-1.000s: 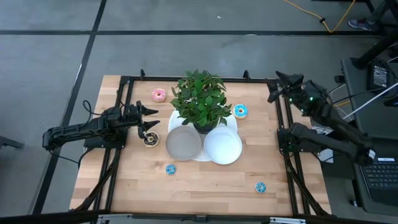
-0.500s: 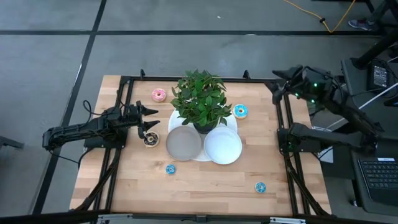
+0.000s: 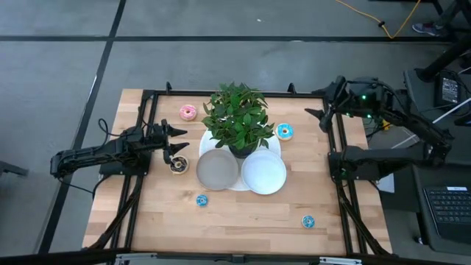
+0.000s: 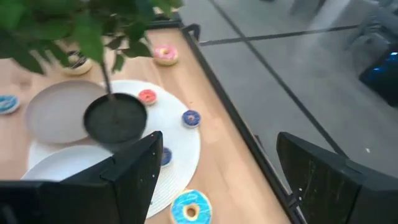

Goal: Pick & Place donuts
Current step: Put the right small light blue donut on the white plate

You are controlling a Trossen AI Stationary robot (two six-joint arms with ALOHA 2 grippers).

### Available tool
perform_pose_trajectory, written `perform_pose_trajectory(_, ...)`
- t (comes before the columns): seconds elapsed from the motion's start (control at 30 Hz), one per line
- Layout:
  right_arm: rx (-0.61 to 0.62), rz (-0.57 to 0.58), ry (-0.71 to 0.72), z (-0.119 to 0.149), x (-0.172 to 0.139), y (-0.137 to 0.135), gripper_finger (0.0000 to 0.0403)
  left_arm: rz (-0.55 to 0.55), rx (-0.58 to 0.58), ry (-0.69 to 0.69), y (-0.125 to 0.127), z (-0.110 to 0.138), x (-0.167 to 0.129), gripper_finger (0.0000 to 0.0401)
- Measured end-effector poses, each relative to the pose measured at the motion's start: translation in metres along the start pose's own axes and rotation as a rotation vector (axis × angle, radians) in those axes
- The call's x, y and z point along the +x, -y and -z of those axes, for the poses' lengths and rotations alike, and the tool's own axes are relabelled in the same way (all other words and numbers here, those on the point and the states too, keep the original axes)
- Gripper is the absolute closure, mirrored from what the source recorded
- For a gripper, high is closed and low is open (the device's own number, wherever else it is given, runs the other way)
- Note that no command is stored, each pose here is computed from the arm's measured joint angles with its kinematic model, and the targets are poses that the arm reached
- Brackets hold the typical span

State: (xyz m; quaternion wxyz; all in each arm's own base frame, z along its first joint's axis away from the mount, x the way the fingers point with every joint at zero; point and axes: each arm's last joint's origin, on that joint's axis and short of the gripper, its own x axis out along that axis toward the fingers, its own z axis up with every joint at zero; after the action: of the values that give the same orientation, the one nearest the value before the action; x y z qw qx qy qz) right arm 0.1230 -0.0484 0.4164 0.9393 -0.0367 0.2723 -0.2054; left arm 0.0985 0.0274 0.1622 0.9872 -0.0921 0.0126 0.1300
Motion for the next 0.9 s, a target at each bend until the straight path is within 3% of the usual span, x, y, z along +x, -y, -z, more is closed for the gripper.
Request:
perform_pose_trajectory(0.43,-0.196,-0.227,-0.016,-0.014,-0.02,-0.02,0.0089,0.0,0.0,0.0,0.0,0.0,0.0,0.0141)
perform_pose_trajectory(0.9,-0.32,-0.482,-0.029,-0.012,-0.029,-0.053,0.0089,0.0,0.0,0.0,0.0,0.0,0.0,0.0141)
